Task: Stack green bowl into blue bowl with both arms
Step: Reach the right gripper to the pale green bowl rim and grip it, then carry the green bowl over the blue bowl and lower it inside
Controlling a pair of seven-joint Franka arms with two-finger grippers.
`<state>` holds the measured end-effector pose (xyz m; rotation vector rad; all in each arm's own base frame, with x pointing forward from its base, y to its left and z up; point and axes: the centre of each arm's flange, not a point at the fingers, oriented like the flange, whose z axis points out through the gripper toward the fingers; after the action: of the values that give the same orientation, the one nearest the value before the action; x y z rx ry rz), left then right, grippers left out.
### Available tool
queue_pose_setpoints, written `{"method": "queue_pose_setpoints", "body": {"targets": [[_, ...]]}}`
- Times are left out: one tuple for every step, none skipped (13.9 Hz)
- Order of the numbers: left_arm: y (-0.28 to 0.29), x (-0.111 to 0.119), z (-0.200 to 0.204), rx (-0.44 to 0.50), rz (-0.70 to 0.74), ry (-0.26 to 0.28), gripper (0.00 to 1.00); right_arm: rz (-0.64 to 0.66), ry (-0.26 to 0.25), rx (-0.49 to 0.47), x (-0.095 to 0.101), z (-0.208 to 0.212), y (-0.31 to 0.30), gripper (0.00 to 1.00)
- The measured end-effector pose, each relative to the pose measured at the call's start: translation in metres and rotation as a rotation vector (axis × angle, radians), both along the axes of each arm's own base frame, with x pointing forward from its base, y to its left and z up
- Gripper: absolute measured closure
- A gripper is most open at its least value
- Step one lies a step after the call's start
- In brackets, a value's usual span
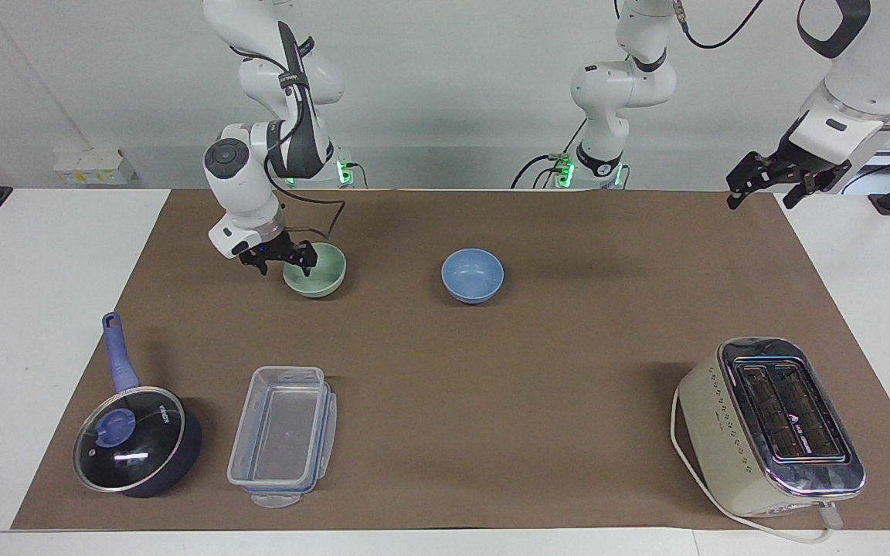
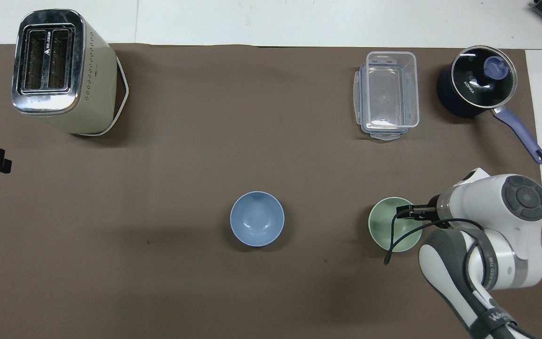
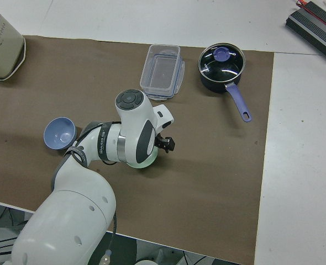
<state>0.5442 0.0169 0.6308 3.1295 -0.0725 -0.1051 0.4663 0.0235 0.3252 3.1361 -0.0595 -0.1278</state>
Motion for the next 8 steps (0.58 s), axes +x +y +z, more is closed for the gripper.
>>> {"method": "queue_pose_setpoints", "body": {"targets": [[0.0000,0.0000,0.0000,0.000,0.000,0.000,0.00,0.023,0.005,0.002,-0.0017,-0.0021,-0.0002,0.00],[0.0000,0.0000,0.0000,0.000,0.000,0.000,0.00,0.044,0.010,0.003,-0.0031,-0.0039,-0.0006,0.00],[0.0000,0.0000,0.0000,0.000,0.000,0.000,0.00,0.056,0.015,0.005,-0.0048,-0.0062,-0.0009,0.00],[0.0000,0.0000,0.0000,0.000,0.000,0.000,0.00,0.064,0.021,0.005,-0.0064,-0.0084,-0.0009,0.00],[0.0000,0.0000,0.0000,0.000,0.000,0.000,0.00,0.068,0.025,0.006,-0.0077,-0.0101,-0.0009,0.00],[0.0000,0.0000,0.0000,0.000,0.000,0.000,0.00,0.070,0.028,0.006,-0.0087,-0.0112,-0.0010,0.07],[0.0000,0.0000,0.0000,0.000,0.000,0.000,0.00,0.070,0.029,0.006,-0.0091,-0.0117,-0.0010,0.21],[0.0000,0.0000,0.0000,0.000,0.000,0.000,0.00,0.070,0.029,0.006,-0.0092,-0.0118,-0.0009,0.32]]}}
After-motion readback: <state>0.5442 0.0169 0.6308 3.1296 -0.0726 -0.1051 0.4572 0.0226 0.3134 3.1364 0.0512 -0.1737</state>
